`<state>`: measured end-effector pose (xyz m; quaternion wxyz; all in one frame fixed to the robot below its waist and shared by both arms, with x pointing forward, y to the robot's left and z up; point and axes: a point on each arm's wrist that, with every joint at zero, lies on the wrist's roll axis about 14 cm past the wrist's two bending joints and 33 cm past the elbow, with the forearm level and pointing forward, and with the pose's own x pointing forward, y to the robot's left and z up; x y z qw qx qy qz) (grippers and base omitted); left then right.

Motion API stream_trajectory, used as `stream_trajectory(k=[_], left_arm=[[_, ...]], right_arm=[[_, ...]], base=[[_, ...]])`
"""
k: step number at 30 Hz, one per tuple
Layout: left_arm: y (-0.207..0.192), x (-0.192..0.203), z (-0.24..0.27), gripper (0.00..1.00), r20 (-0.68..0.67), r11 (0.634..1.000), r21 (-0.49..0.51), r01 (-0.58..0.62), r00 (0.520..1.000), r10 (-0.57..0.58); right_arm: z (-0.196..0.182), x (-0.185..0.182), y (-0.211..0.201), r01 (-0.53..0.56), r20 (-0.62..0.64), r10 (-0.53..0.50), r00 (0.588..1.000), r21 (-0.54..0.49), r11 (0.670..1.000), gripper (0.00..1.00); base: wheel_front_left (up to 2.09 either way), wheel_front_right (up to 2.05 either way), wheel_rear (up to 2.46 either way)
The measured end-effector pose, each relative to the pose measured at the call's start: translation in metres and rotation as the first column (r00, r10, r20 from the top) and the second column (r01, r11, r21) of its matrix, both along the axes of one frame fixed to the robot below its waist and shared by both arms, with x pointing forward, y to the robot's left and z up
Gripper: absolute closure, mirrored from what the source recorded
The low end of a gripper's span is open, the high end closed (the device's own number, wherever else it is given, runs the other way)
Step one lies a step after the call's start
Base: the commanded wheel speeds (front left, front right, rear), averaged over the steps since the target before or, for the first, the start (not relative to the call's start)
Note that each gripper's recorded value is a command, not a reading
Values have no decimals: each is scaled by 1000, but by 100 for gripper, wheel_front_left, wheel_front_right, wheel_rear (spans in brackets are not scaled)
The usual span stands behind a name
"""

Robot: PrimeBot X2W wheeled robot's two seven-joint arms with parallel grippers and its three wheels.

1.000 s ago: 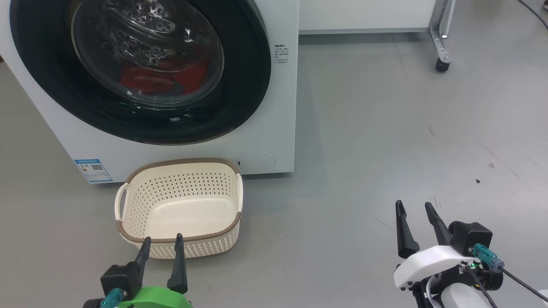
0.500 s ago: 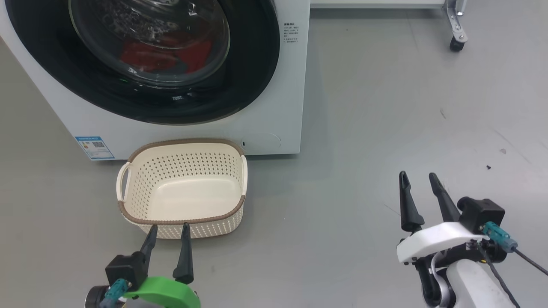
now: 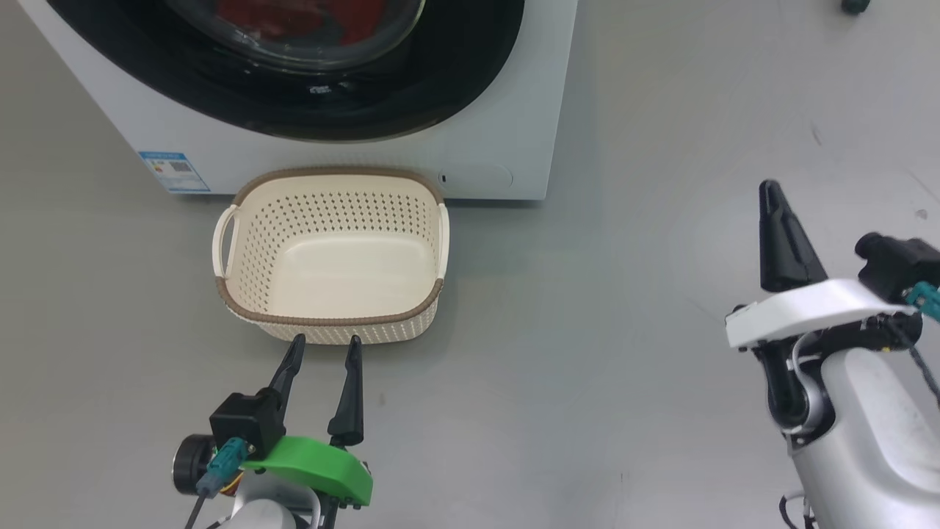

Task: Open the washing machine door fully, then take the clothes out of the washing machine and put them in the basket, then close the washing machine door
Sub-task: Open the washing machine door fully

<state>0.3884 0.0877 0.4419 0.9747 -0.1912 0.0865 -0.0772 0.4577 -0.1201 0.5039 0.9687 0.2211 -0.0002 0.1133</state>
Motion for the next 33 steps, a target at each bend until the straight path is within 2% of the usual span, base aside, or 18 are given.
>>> stream_trajectory(k=[7, 16, 20, 25, 29, 33], left_arm=[[2, 15, -4, 0, -4, 1000, -7, -6, 1000, 6], [13, 29, -19, 0, -41, 999, -12, -37, 998, 36], [18, 33, -23, 0, -53, 998, -22, -53, 997, 51], [25, 38, -31, 0, -71, 998, -8, -70, 995, 69], [25, 41, -38, 0, -88, 998, -6, -70, 994, 69], [26, 44, -42, 0, -96, 998, -3, -69, 993, 68]], right_arm=[[20, 48, 11, -72, 47, 72, 996, -3, 997, 100], [22, 100, 28, -137, 24, 136, 990, 64, 989, 100], [21, 117, 34, -151, 6, 151, 988, 126, 980, 100], [14, 139, 51, -173, -46, 195, 980, 295, 940, 100], [12, 158, 56, -164, -72, 213, 975, 415, 895, 100], [15, 176, 61, -163, -78, 230, 970, 492, 855, 100]], base=[[0, 0, 0], [0, 0, 0], [0, 0, 0], [0, 0, 0], [0, 0, 0], [0, 0, 0]])
